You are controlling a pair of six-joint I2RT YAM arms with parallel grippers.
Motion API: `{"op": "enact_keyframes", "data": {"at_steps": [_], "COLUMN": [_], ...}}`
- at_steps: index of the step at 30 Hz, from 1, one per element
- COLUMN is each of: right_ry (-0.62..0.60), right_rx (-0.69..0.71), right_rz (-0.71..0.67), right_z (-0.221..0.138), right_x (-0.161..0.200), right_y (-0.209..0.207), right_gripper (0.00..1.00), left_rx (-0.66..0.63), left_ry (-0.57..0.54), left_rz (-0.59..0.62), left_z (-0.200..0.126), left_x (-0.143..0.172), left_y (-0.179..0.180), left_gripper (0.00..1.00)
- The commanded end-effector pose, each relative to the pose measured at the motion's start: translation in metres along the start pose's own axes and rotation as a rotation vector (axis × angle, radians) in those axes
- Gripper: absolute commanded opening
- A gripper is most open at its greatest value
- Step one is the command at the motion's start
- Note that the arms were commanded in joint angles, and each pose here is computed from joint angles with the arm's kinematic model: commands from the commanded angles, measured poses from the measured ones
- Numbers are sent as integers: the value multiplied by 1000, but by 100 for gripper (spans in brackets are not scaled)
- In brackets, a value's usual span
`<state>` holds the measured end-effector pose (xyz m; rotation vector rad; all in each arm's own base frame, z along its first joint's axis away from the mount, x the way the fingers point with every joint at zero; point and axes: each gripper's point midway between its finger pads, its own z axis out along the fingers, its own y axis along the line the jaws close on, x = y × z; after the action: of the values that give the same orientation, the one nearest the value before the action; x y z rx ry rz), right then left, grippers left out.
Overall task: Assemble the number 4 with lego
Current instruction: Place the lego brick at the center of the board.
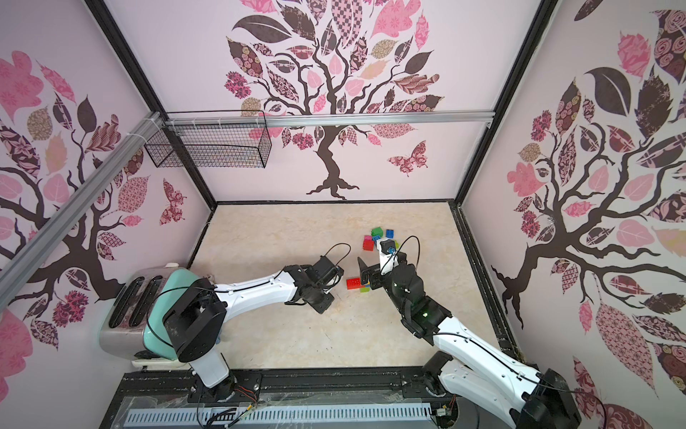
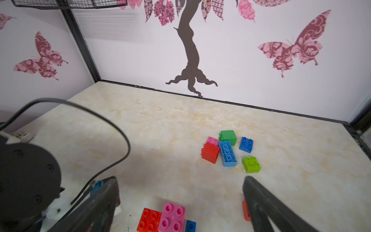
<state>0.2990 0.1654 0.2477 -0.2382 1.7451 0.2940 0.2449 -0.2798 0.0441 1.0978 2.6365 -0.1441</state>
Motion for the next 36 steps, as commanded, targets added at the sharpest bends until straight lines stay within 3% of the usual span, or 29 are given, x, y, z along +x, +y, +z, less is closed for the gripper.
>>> {"op": "enact_keyframes", "data": {"at_steps": [1, 3, 7, 12, 16, 17, 23, 30, 36], "right_ry": [-3, -1, 11, 11, 9, 8, -1, -23, -25], "right_rx": [98, 102, 122, 139, 155, 157, 171, 181, 177], "right_rz": [33, 35, 43, 39, 36, 37, 41, 47, 51], "right_z": [-1, -1, 0, -1, -3, -3, -3, -1, 0], "right_x": [-5, -5, -4, -5, -7, -7, -8, -13, -13], "right_y": [-17, -17, -20, -23, -26, -27, -29, -30, -29], "right_gripper": [99, 99, 99, 99, 99, 99, 99, 99, 99], "left_rx": [25, 16, 3, 6, 156, 173, 96, 112, 89], "left_ry": [-1, 1, -37, -88, -218, -264, -499, -797, -776], "left_rz": [29, 35, 32, 3, -35, -46, -170, -19, 18], "left_z": [13, 13, 6, -2, -21, -28, -42, -51, -29], "left_x": [7, 8, 6, 5, -3, -7, -11, -10, 0], "left_y": [-3, -2, 1, 5, -11, -13, 16, -2, -2], "left_gripper": [13, 30, 54, 66, 84, 97, 98, 98, 92]}}
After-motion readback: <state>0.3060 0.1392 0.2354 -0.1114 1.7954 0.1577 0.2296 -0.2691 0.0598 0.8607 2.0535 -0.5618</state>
